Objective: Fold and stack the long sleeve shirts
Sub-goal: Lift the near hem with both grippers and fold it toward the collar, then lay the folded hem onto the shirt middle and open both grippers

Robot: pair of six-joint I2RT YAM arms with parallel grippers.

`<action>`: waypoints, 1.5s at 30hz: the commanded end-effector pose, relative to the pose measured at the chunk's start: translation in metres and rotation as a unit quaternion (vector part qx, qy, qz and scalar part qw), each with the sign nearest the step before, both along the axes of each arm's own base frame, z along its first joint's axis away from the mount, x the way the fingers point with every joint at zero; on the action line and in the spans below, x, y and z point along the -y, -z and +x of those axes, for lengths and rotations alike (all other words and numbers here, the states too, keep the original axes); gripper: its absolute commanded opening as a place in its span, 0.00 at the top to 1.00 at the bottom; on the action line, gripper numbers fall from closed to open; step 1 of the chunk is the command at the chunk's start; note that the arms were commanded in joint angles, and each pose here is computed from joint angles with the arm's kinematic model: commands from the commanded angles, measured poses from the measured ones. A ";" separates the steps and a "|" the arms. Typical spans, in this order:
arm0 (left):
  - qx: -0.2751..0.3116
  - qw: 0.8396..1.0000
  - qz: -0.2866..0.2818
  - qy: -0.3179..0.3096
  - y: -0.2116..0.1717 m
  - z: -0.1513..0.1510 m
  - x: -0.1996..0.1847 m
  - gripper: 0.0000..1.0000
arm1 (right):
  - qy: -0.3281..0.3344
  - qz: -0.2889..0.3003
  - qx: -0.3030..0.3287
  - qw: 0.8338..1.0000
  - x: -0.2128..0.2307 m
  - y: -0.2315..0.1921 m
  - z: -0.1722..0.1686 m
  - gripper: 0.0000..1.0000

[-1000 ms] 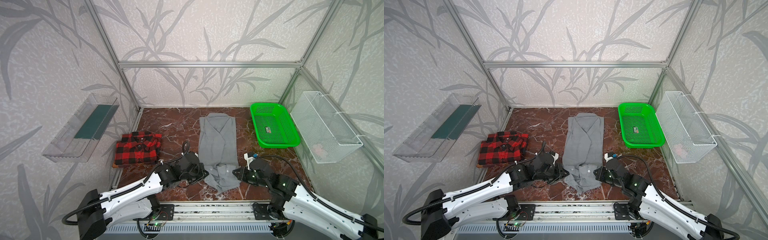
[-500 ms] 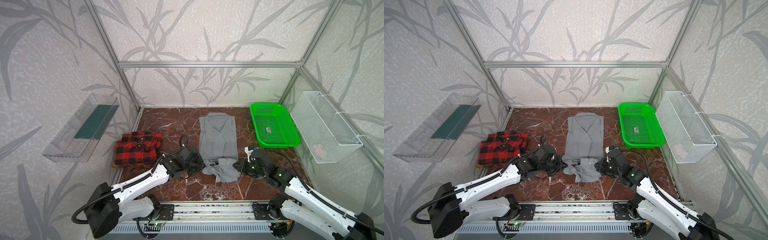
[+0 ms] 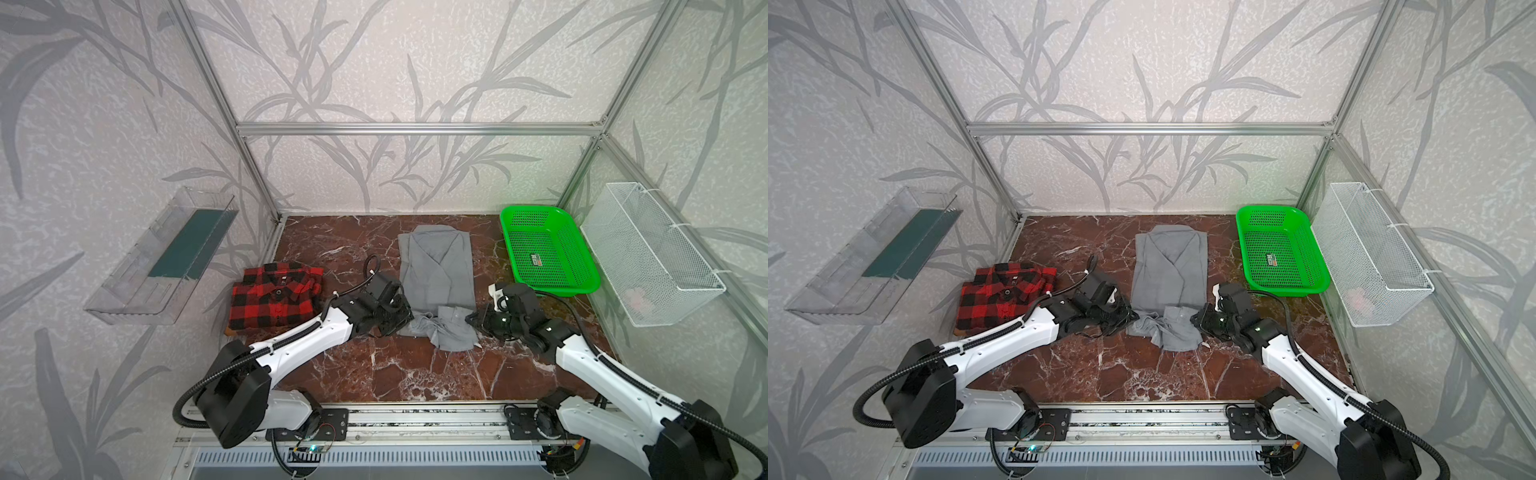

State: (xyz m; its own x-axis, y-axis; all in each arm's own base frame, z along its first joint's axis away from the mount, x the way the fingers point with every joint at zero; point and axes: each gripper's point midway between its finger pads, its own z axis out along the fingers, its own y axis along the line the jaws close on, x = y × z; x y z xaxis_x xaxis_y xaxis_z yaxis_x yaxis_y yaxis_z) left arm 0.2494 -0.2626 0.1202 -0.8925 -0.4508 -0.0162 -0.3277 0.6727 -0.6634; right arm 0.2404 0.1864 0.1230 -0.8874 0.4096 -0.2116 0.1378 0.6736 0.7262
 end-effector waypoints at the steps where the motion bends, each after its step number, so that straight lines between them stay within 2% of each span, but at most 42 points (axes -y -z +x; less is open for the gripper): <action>1: -0.002 1.000 -0.006 0.007 -0.002 0.007 0.004 1.00 | -0.015 0.023 0.024 0.999 -0.007 -0.015 0.014 1.00; 28: -0.044 0.999 0.015 0.020 0.024 0.055 -0.004 1.00 | 0.000 0.026 -0.025 0.999 0.005 0.027 0.069 1.00; 37: -0.052 0.998 0.023 0.026 0.029 0.070 -0.007 0.85 | 0.000 0.022 -0.052 0.998 0.007 0.047 0.080 1.00; 39: -0.054 0.998 0.024 0.029 0.029 0.073 -0.007 0.80 | 0.003 0.021 -0.055 0.998 0.009 0.049 0.081 0.96; 45: -0.051 0.998 0.025 0.026 0.024 0.076 -0.012 0.69 | 0.004 0.011 -0.045 0.999 0.014 0.039 0.085 0.69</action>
